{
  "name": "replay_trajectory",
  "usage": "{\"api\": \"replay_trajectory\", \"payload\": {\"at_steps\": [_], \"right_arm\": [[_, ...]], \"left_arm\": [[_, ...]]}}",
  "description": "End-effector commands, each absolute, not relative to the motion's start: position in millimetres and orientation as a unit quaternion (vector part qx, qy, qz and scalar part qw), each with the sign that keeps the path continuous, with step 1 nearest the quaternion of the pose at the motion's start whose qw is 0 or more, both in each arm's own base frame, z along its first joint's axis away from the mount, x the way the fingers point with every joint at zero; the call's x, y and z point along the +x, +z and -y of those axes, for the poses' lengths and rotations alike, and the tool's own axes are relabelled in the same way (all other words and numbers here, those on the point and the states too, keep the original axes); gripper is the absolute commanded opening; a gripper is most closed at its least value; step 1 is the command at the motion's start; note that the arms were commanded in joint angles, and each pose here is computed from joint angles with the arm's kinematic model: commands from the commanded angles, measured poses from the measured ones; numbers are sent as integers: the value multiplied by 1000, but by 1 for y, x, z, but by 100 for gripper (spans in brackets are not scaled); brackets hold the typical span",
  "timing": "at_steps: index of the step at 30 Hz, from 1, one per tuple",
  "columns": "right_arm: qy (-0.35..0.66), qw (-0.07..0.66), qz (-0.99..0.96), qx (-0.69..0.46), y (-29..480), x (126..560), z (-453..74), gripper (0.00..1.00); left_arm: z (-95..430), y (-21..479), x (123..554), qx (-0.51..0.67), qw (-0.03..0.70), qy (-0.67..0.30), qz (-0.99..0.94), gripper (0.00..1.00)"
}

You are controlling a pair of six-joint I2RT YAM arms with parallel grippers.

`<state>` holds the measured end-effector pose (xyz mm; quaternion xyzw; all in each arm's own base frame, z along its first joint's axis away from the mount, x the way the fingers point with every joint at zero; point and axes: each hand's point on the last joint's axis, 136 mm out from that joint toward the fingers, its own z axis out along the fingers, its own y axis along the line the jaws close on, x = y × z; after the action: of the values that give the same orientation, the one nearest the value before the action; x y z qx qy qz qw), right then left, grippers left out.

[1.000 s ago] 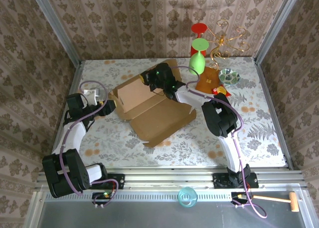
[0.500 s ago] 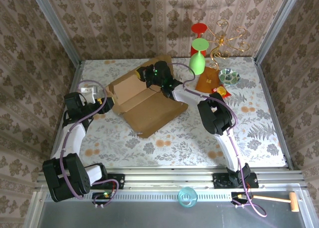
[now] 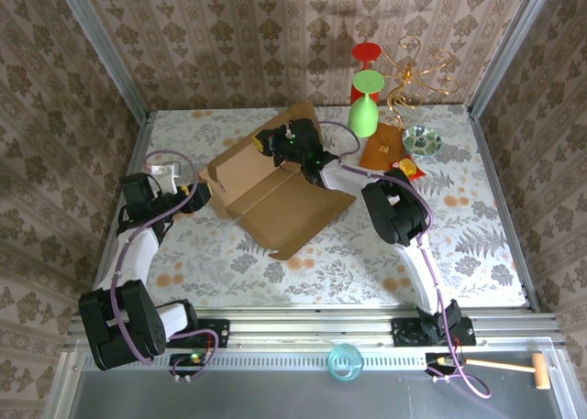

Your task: Fold the paper box

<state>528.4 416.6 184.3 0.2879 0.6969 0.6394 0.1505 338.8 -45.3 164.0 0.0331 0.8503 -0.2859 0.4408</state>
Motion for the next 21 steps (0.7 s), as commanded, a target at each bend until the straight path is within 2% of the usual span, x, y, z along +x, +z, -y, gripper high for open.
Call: {"api": "replay_trajectory", "payload": {"at_steps": [1,11,21], "right_arm": [[646,147,-699,269,181,529,-420,0],[676,167,-674,247,198,527,-423,0],[700,182,-648,239,204,536,-428,0]], "left_arm": [[49,158,332,37,427,-295,-854,67],[45,182,333,14,444,-295,-846,72],[-2,241,369,-105,502,-263,-817,73]]}}
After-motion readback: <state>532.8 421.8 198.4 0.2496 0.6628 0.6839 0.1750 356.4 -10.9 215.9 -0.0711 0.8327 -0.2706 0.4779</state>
